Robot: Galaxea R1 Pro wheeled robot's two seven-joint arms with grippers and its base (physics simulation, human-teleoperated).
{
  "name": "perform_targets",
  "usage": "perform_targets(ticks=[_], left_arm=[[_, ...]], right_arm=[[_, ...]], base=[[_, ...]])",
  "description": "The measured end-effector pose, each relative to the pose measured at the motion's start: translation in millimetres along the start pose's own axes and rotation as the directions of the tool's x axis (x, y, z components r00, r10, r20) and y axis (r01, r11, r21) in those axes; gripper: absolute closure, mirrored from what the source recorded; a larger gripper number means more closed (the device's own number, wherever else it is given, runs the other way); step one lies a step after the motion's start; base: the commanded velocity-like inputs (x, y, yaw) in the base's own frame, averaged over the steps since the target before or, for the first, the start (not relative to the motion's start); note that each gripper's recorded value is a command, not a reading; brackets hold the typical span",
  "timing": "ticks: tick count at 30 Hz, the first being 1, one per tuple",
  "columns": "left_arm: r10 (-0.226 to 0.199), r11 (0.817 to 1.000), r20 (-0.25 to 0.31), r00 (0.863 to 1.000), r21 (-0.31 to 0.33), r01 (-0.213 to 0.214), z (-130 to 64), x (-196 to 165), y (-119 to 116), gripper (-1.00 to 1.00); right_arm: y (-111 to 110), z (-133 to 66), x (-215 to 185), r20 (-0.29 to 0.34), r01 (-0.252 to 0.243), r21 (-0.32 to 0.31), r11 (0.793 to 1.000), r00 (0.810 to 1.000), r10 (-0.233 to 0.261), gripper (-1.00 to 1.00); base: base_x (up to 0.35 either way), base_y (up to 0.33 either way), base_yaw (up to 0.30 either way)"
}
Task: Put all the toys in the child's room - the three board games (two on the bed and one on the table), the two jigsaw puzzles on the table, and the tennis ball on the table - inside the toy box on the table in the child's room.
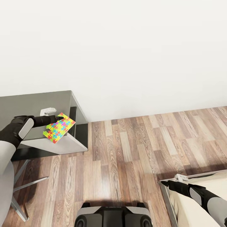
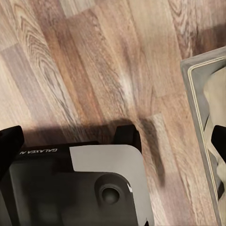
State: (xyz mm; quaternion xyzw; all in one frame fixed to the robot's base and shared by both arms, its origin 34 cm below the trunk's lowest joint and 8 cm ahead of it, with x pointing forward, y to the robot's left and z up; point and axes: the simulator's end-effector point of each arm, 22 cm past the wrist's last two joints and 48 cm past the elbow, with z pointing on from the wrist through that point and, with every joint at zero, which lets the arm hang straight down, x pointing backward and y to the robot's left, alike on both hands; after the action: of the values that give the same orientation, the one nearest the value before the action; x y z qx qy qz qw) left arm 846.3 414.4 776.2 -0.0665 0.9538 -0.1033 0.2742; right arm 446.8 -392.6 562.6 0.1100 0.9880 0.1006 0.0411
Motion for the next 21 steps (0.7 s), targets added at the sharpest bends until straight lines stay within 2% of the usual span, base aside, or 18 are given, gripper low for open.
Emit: perform_targets(ticks=[21], left_arm=[[0.0,1.0,0.0,1.0,-0.001,0.0,-0.3,-0.2,0.6,-1.0]], right_arm=[[-0.1,0.1,-0.2,0.001,0.0,0.001,1.0,1.0,0.0,-1.0]], base=[[0.0,-0.027,0.0]])
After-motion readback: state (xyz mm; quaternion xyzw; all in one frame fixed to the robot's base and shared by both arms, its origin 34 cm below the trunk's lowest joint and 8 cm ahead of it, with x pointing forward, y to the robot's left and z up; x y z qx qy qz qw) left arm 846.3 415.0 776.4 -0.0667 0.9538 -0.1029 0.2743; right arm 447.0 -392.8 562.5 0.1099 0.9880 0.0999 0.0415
